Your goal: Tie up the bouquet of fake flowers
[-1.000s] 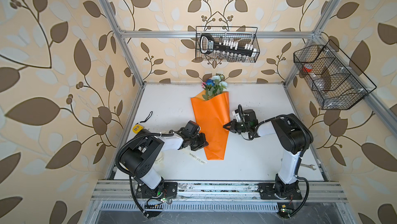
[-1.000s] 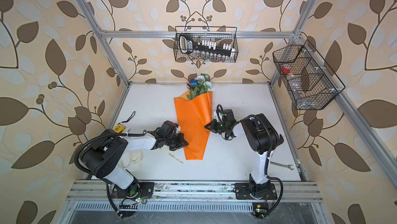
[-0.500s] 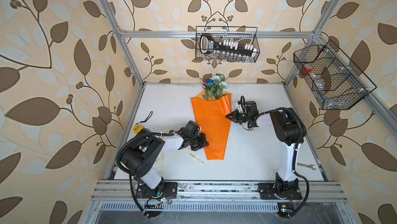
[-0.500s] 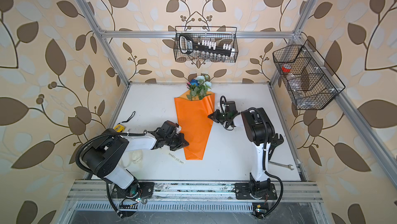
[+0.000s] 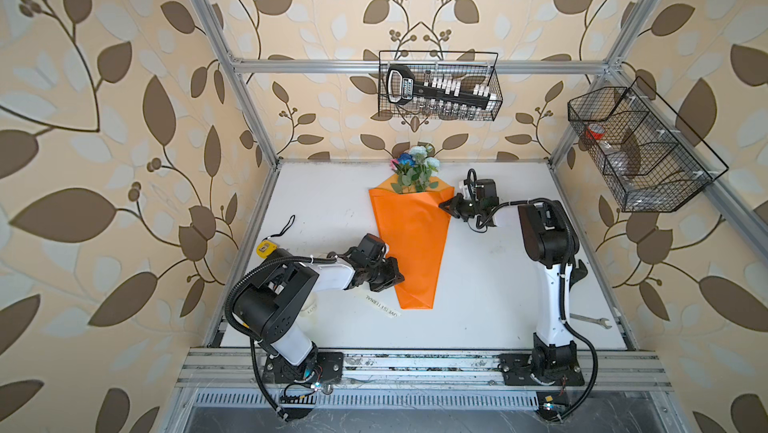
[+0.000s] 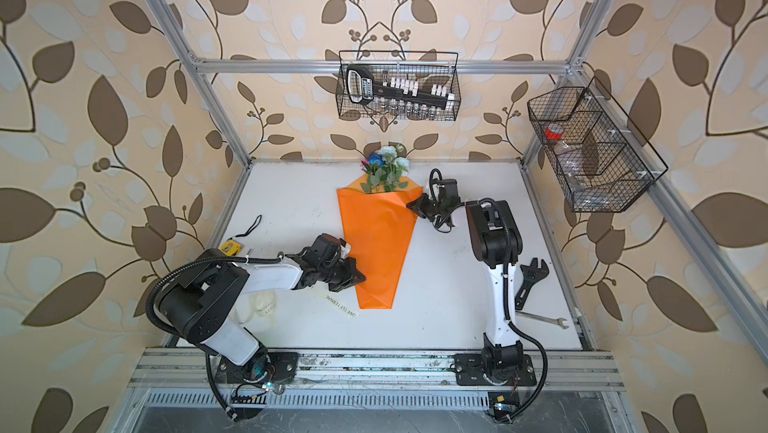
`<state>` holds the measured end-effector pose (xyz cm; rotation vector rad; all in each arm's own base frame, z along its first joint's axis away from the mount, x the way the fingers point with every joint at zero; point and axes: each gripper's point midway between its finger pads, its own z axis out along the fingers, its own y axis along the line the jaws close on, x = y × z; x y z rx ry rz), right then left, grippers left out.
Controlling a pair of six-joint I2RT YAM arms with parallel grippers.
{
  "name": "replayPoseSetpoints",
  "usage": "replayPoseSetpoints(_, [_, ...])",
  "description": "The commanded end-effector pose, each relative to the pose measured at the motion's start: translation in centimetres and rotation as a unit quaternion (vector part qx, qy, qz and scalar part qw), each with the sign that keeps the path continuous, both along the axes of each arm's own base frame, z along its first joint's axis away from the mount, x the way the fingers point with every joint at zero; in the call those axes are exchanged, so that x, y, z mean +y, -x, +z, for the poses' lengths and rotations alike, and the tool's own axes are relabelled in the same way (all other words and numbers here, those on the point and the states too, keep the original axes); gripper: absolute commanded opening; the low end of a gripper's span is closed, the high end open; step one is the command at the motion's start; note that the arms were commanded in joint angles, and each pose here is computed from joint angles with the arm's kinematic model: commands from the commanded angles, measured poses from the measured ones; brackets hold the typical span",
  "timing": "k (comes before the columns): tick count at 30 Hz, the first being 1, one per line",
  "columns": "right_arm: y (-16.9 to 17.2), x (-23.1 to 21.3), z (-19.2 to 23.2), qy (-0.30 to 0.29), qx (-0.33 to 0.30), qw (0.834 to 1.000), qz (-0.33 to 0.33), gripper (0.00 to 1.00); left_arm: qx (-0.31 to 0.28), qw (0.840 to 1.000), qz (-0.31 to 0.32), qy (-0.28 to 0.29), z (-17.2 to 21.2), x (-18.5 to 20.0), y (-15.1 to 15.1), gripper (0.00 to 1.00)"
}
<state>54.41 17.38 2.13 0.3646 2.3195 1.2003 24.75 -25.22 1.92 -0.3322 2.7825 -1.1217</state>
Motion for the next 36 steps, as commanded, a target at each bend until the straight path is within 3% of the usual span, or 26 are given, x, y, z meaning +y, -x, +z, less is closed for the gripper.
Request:
replayPoseSetpoints(1, [-1.3, -2.2, -2.6, 0.007, 0.037, 0.999, -0.039, 0.09, 0.071, 0.996, -0.011, -0.057, -3.1, 2.4, 3.9, 0.00])
replayPoseSetpoints(8, [-4.9, -4.0, -2.9, -0.013, 0.035, 0.997, -0.072, 0.09, 0.066, 0.996, -0.011, -0.055, -2.7, 2.3, 3.8, 0.00])
replayPoseSetpoints(13, [-7.4, -4.6, 1.0, -0.025, 0.003, 0.997, -0.072, 0.10, 0.039, 0.998, -0.011, -0.038, -1.0, 1.6, 2.7, 0.01])
replayPoseSetpoints(17, [-7.0, -5.5, 5.8, 0.010, -0.040, 0.996, -0.073, 0.16, -0.029, 0.999, -0.023, -0.023, 3.0, 0.7, 0.7, 0.23])
replayPoseSetpoints(20, [-5.1, -5.8, 8.2, 0.037, -0.059, 0.995, -0.068, 0.22, -0.097, 0.995, -0.027, -0.021, 7.8, 0.5, -1.0, 0.45])
replayPoseSetpoints(22, [-3.6, -6.3, 9.4, 0.054, -0.071, 0.994, -0.070, 0.26, -0.138, 0.990, -0.023, -0.035, 10.4, 1.1, -2.0, 0.53])
replayPoseSetpoints(25, [-0.8, -6.8, 10.1, 0.079, -0.071, 0.992, -0.072, 0.29, -0.179, 0.979, 0.010, -0.095, 12.6, 3.8, -4.0, 0.69])
replayPoseSetpoints(28, [2.9, -6.9, 9.0, 0.096, -0.048, 0.991, -0.075, 0.33, -0.181, 0.973, 0.051, -0.135, 12.9, 7.0, -6.7, 0.79])
replayPoseSetpoints(32, [7.8, -6.1, 7.2, 0.113, -0.028, 0.991, -0.072, 0.43, -0.159, 0.977, 0.072, -0.124, 11.7, 8.7, -10.3, 0.98])
replayPoseSetpoints(36, [11.3, -3.9, 6.0, 0.115, -0.016, 0.992, -0.048, 0.48, -0.140, 0.982, 0.055, -0.118, 8.9, 8.0, -12.3, 0.99])
